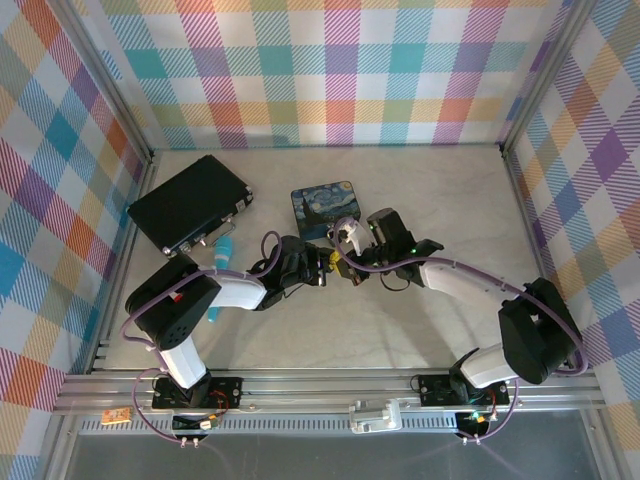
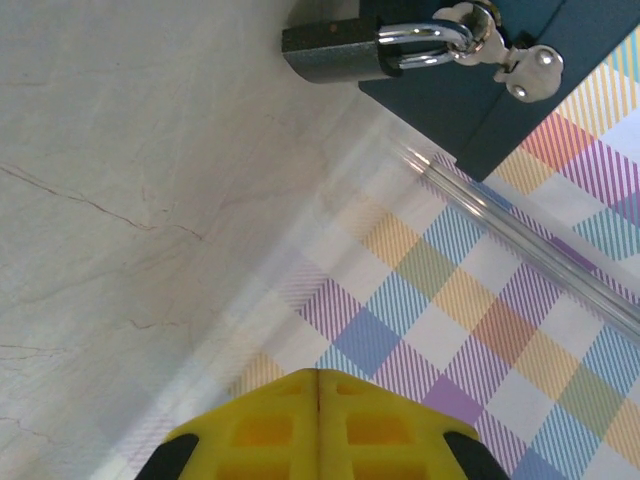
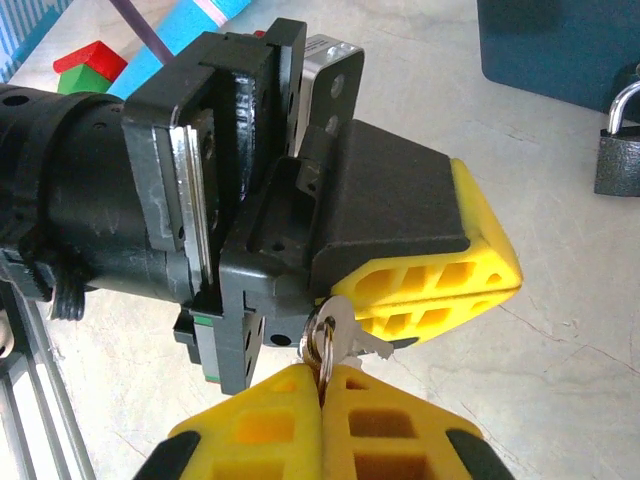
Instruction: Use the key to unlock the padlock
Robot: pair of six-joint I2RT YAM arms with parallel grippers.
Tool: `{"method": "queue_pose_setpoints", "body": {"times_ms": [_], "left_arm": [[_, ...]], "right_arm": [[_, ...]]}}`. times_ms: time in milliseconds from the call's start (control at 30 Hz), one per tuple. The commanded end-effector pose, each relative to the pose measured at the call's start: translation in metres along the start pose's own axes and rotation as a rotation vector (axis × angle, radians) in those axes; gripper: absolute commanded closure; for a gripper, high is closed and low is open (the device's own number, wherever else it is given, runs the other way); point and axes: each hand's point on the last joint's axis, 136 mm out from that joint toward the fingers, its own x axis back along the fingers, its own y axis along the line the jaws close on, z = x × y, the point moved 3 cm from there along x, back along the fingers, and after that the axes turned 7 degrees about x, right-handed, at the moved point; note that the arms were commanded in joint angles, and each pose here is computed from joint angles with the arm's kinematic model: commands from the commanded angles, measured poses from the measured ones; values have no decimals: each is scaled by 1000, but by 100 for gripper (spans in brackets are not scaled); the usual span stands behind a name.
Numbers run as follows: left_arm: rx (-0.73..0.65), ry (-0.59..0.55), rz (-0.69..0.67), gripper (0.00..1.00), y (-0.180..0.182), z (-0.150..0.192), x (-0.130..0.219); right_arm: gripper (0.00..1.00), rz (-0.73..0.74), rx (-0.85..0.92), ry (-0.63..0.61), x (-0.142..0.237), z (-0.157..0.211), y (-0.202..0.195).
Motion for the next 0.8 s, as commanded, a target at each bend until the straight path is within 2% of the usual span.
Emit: {"method": "queue_pose_setpoints", "body": {"times_ms": [0,67,233,267,333,367,533,633,767], "left_arm": [[-27,30,53,100,-12,7,1],[-58,19,57,100,-16,7,2],[-229,-39,64,100,-35,4,11],[-273,-63,56,100,-38,2,14],[-336,-93,55,100,-45,1,20],[-352,-96,61,100,-49,2,22],[-371,-102,37,100,-50,2,24],[-379,-121,27,100,-47,-6,26],[-423,-186,-5,100,-47,-27,37]], "right_arm": [[100,-15,27,-20,8,-1,4],[100,-15,28,-25,10,-2,4],[76,-1,-26,-61,20,-7,-1],[77,-10,-44,-85,24,-10,-2],[93,-28,-61,-122,30,-15,-2],[96,-31,-65,-129,32,-16,-2],[99,-18,-88,-102,26,-11,-8],[86,71,-149,-31,19,1,-23],[63,227,-286,90,13,25,-44]]}}
